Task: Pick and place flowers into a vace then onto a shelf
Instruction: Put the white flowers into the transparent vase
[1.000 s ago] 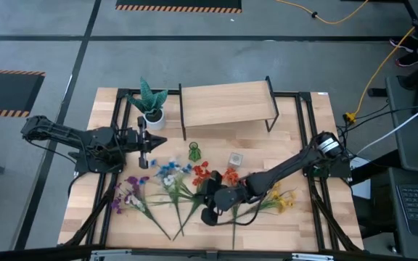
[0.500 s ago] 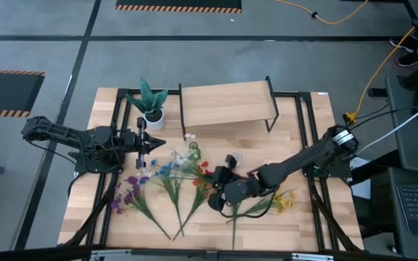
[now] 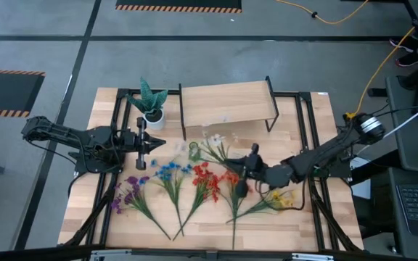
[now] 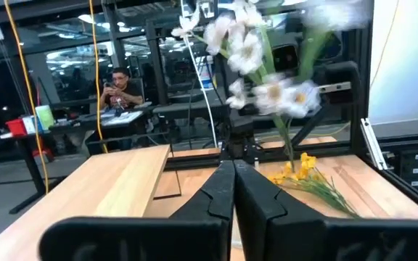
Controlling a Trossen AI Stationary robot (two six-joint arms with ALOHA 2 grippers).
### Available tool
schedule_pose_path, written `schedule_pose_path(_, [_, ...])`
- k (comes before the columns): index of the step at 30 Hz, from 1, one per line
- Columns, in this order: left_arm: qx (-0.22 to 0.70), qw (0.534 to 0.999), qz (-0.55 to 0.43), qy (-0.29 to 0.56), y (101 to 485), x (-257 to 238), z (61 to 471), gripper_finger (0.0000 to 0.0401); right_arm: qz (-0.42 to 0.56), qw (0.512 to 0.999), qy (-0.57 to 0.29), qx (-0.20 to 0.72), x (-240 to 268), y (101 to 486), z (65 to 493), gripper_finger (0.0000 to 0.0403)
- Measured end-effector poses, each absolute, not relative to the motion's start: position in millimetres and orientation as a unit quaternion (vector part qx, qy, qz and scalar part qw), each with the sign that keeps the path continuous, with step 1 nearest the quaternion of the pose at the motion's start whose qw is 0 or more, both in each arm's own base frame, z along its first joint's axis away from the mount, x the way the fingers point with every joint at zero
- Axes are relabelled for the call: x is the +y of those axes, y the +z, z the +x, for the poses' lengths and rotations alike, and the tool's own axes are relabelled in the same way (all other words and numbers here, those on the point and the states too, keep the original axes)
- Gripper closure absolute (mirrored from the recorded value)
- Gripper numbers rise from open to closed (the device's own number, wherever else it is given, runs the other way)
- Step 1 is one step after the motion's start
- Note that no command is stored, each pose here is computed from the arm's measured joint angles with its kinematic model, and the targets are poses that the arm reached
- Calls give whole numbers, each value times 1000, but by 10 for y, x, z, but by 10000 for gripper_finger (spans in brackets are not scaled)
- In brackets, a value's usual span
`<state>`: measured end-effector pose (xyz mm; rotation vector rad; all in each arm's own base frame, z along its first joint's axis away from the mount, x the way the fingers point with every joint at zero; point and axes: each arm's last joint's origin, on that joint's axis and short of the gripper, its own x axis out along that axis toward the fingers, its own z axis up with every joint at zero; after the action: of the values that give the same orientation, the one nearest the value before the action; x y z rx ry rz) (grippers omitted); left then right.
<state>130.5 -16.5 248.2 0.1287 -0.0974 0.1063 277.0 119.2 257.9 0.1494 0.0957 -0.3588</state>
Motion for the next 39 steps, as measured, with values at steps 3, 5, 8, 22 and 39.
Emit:
schedule_pose_path(3, [-48, 995, 75, 54, 2483, -165, 1304, 395, 57, 983, -176, 3, 1135, 2523, 2704, 402])
schedule_pose_path(5, [-48, 994, 76, 54, 2483, -165, 1304, 395, 39, 983, -181, -8, 1082, 2456, 2673, 402])
schedule_pose_path(8, [-48, 994, 76, 54, 2482, -165, 1305, 395, 28, 981, -189, -30, 1006, 2411, 2639, 402])
schedule_pose_path(22, [-48, 994, 76, 58, 2482, -163, 1304, 395, 36, 975, -199, -88, 672, 2260, 2552, 401])
schedule_pose_path(39, [-47, 994, 76, 58, 2482, -163, 1304, 395, 23, 974, -208, -91, 597, 2128, 2659, 401])
